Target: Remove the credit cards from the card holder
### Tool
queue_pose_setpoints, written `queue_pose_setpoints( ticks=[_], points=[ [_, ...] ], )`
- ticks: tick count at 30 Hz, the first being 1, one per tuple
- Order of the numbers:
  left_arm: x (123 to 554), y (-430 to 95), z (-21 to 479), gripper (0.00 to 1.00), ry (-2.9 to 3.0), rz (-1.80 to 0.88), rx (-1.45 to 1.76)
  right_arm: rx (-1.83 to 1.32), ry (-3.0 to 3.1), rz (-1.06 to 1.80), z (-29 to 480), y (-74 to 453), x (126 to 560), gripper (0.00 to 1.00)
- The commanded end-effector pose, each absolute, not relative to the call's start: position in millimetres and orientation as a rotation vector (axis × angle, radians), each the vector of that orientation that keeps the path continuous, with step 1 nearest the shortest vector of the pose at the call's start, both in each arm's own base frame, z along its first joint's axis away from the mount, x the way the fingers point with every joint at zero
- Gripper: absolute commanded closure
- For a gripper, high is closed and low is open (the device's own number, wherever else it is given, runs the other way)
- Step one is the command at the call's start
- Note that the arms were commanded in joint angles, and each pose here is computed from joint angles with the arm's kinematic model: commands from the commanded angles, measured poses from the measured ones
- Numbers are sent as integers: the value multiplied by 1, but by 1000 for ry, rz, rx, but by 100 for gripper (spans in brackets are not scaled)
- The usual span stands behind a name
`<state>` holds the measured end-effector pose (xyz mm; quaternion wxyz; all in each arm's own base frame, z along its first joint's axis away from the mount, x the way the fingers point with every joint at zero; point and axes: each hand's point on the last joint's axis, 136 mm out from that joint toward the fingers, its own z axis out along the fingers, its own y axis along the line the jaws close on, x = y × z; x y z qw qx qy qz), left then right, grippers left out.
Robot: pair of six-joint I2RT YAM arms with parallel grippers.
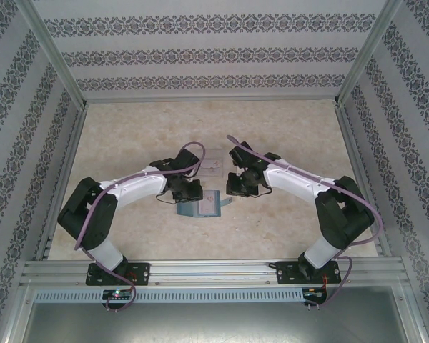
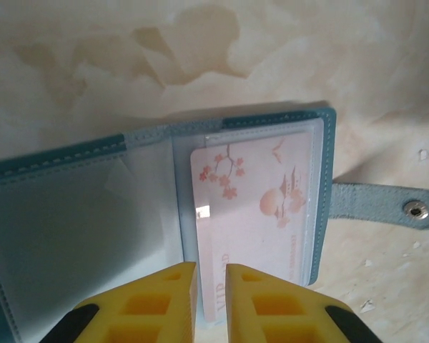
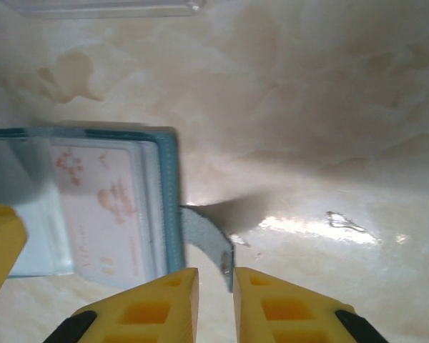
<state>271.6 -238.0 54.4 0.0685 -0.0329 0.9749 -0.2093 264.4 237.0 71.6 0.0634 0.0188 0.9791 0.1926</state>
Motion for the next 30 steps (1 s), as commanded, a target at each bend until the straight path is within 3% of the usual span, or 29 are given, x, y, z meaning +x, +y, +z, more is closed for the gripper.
queue_pose_setpoints(
  ticks=[1, 9, 21, 30],
  points=[
    [282, -244, 66, 83, 2862, -787, -164, 54, 2907, 731, 93, 261, 267, 80],
    [282, -247, 55, 83, 2864, -934, -244, 20, 2957, 798, 71, 291, 265, 82],
    [279, -241, 39, 82, 2941, -845, -242, 25, 3060, 683, 26, 285, 260, 69],
    [274, -235, 30, 80, 2989, -786, -227, 19, 3101, 592, 9, 276, 256, 68]
  ],
)
